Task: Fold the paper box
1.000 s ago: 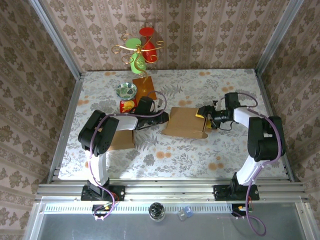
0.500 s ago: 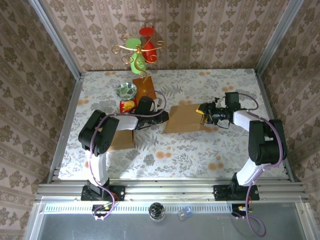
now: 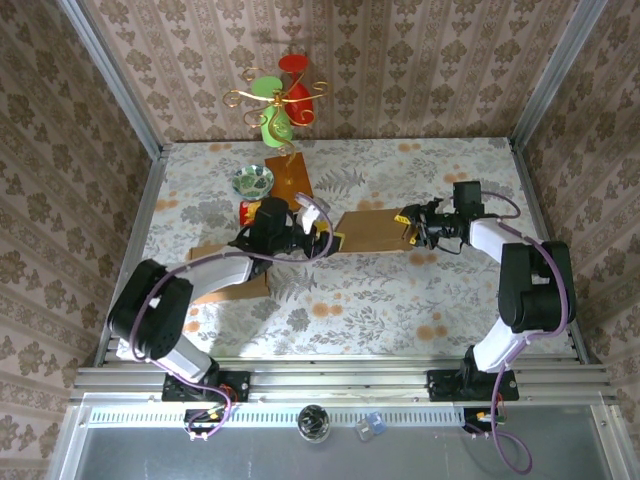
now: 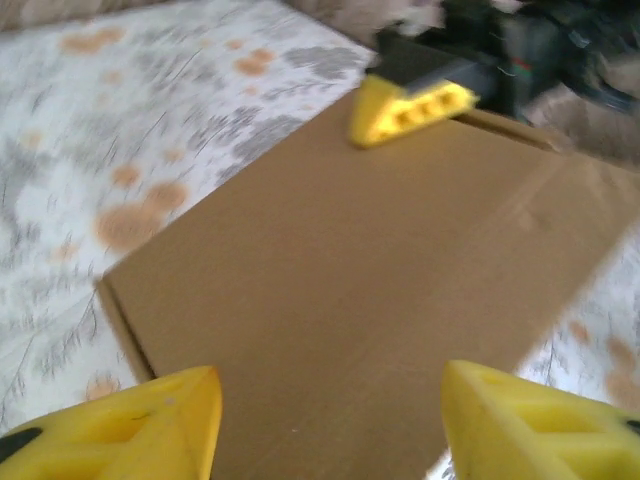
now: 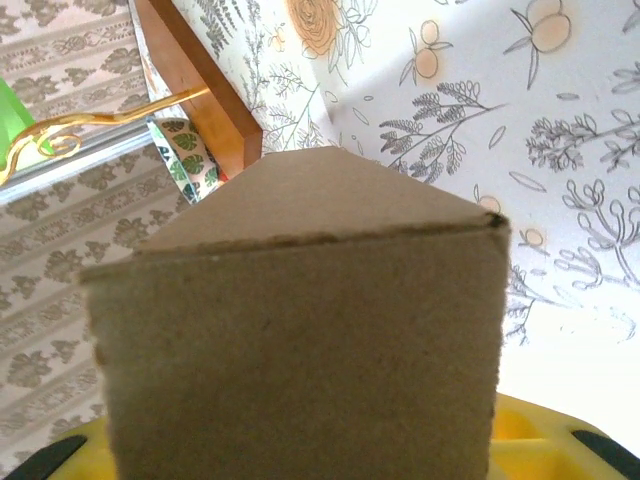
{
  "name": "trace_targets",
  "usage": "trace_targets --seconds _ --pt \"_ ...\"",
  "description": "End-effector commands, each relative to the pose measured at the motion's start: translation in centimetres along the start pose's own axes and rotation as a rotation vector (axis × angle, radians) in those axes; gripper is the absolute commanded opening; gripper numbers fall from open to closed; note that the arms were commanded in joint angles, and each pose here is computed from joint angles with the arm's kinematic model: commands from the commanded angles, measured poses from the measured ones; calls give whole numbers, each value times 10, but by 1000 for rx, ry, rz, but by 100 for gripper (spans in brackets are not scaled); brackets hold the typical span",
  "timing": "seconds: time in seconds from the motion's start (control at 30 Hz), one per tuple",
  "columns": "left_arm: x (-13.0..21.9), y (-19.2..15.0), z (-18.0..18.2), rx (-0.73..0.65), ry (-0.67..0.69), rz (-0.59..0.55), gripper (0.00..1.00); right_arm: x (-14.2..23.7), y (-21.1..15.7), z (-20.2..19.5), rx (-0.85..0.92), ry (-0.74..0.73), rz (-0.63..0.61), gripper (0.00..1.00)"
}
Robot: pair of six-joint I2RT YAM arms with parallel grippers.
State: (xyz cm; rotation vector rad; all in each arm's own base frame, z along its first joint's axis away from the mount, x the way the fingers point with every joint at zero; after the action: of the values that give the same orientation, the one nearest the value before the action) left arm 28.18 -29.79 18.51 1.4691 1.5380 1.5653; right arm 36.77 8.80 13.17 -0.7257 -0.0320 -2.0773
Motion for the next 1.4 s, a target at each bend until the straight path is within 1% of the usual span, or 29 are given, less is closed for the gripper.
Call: trace_targets --seconds 0.0,0.03,0.1,0.17,0.2,0.27,0.37,0.57,0.7,0.8,0.87,1.0,1.27,1.37 --pt "6 -21 -41 -410 -163 104 68 14 -15 19 -129 33 75 41" --pt "7 -27 -46 -470 -172 134 70 15 -17 20 -159 32 89 41" --pt "9 -33 -42 -524 -136 169 72 17 -24 19 -230 23 122 41" --pt "10 -35 -38 -553 -108 177 74 18 -30 16 -297 10 156 40" --pt "9 -34 -35 -571 -86 175 79 19 -34 14 -327 -5 172 40" --pt "8 -33 -30 -600 -47 164 81 21 -41 10 -365 -33 196 40" --pt "5 -30 -21 -612 14 160 82 23 -48 3 -406 -72 225 39" --pt "2 -33 -20 -620 8 155 82 22 -55 -10 -477 -96 246 39" --pt "1 -35 -26 -611 -47 162 78 22 -62 -20 -561 -126 274 40" --pt "1 -30 -26 -582 -45 153 70 21 -66 -24 -601 -125 290 41" --pt "1 -27 -28 -570 -69 142 65 19 -64 -27 -621 -109 295 42" --pt "-3 -27 -34 -541 -127 138 60 13 -61 -42 -665 -122 305 43" --pt "-13 -29 -32 -482 -168 156 57 5 -49 -71 -746 -133 295 51" --pt "-19 -25 -30 -450 -183 175 55 7 -40 -74 -754 -123 275 57"
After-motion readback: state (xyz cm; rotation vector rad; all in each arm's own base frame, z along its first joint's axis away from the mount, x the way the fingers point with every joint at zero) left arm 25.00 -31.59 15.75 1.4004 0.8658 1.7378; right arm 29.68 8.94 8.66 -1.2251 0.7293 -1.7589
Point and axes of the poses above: each hand's point on the last joint's axis, 136 mm out from that joint toward the fingers, its own x axis back along the fingers, its own z axis along the line the jaws close on, y = z × x, the point moved 4 cm from there along x, back along the fingers, and after that the axes turned 1 degree about x, right-handed, at the moved point
